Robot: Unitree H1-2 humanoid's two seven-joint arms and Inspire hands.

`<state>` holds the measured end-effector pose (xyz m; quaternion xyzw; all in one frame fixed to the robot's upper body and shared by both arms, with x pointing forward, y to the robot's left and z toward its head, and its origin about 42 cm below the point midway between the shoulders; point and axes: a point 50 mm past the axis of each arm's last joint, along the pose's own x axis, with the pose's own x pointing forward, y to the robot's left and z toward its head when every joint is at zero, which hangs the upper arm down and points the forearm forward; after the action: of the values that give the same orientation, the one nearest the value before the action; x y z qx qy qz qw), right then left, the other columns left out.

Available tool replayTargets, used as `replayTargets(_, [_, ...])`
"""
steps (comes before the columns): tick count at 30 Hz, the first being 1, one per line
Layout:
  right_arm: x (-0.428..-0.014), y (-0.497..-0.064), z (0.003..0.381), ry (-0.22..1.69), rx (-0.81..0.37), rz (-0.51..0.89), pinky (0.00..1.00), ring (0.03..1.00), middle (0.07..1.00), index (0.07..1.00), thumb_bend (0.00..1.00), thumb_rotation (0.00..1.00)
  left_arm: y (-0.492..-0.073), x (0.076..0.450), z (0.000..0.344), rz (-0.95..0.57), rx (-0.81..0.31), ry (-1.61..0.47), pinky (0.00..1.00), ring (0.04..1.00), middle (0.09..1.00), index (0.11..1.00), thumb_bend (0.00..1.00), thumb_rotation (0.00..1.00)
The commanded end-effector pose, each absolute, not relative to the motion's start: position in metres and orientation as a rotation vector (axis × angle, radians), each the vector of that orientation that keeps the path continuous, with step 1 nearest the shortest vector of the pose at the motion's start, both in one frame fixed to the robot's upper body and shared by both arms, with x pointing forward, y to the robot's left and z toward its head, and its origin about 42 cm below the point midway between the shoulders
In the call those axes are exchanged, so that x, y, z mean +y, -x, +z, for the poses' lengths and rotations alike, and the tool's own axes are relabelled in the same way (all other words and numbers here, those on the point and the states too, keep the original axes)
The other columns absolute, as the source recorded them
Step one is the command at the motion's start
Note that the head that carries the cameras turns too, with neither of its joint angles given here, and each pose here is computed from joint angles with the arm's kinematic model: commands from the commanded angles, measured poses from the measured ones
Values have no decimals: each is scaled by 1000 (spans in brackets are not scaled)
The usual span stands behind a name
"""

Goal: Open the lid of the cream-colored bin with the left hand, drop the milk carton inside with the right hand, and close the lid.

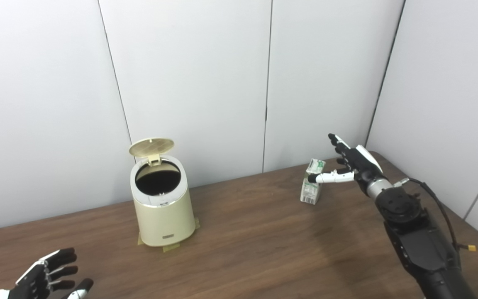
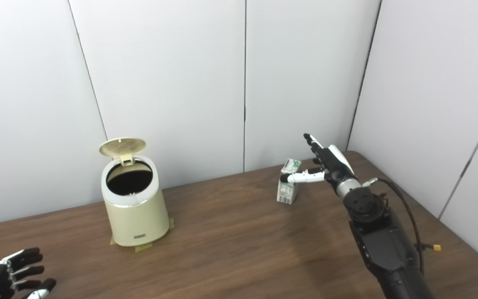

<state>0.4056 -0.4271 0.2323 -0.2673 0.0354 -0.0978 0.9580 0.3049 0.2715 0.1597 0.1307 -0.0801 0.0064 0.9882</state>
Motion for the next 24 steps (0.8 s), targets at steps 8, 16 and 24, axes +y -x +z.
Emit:
replayTargets(8, [-437,-418,253,597,-3,-223,910,1000,1000,1000,878,259,-306,269,182,5,-237,-278,603,687,739,732,595,0])
replayTargets(16, [-433,-422,233,615,19,-273,917,973,987,986,857,225,-306,270,181,-11,-237,-277,621,706,754,735,574,0])
replayTargets(24, [-415,-430,216,587,12,-337,813,893,921,933,823,121,-306,269,180,-27,-233,-250,622,708,751,735,567,0])
